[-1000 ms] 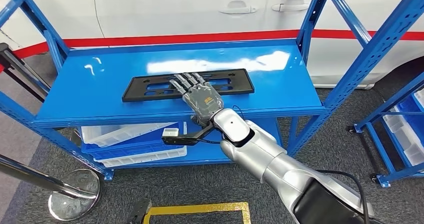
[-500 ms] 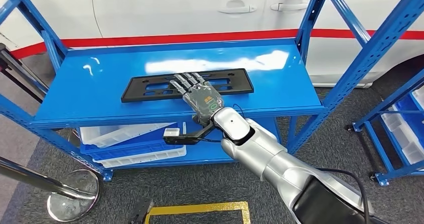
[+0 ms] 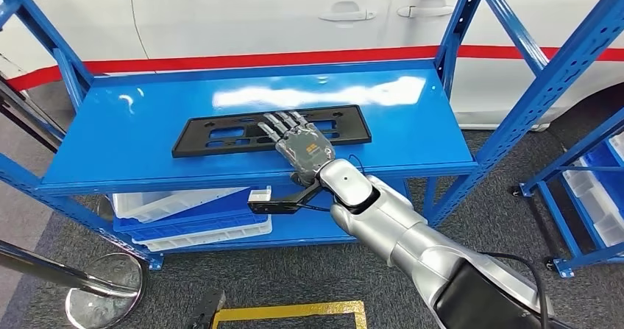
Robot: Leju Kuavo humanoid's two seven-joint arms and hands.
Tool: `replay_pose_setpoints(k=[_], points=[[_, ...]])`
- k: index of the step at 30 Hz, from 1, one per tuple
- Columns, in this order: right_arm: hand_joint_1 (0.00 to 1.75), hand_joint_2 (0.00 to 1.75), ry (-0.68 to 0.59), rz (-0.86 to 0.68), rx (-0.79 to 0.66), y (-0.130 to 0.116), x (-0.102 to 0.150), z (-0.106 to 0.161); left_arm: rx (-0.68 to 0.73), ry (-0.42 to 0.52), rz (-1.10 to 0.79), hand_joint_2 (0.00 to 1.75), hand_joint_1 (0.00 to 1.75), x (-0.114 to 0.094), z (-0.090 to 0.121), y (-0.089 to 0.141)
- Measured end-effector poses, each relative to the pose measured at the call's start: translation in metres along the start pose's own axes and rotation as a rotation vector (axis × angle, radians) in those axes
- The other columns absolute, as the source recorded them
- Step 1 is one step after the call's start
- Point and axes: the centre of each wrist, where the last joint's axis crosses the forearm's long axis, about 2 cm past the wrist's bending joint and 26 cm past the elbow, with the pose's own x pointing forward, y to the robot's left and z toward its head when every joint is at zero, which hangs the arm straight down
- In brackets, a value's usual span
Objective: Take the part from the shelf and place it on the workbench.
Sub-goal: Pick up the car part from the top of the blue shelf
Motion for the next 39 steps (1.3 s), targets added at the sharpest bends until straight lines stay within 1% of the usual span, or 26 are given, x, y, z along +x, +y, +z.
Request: replay_pose_setpoints(k=[8, 19, 24, 35, 39], points=[[0.00, 1.75, 0.002, 0.004, 0.009, 0.002, -0.001, 0.001, -0.017, 0.019, 0.006, 0.00, 0.00, 0.004, -0.001, 0.000], [0.00, 1.75, 0.001, 0.023, 0.006, -0.002, -0.004, 0.000, -0.014, 0.012, 0.002, 0.00, 0.00, 0.009, -0.002, 0.002], [0.00, 1.75, 0.008, 0.021, 0.034, 0.005, -0.007, 0.004, -0.014, 0.019, 0.004, 0.00, 0.00, 0.008, -0.002, 0.001], [0.00, 1.75, 0.017, 0.023, 0.047, 0.008, -0.010, 0.006, -0.015, 0.014, 0.010, 0.00, 0.00, 0.012, -0.003, 0.002], [0.00, 1.75, 0.018, 0.018, 0.068, 0.012, -0.009, 0.009, -0.018, 0.022, 0.013, 0.00, 0.00, 0.009, -0.002, 0.001]])
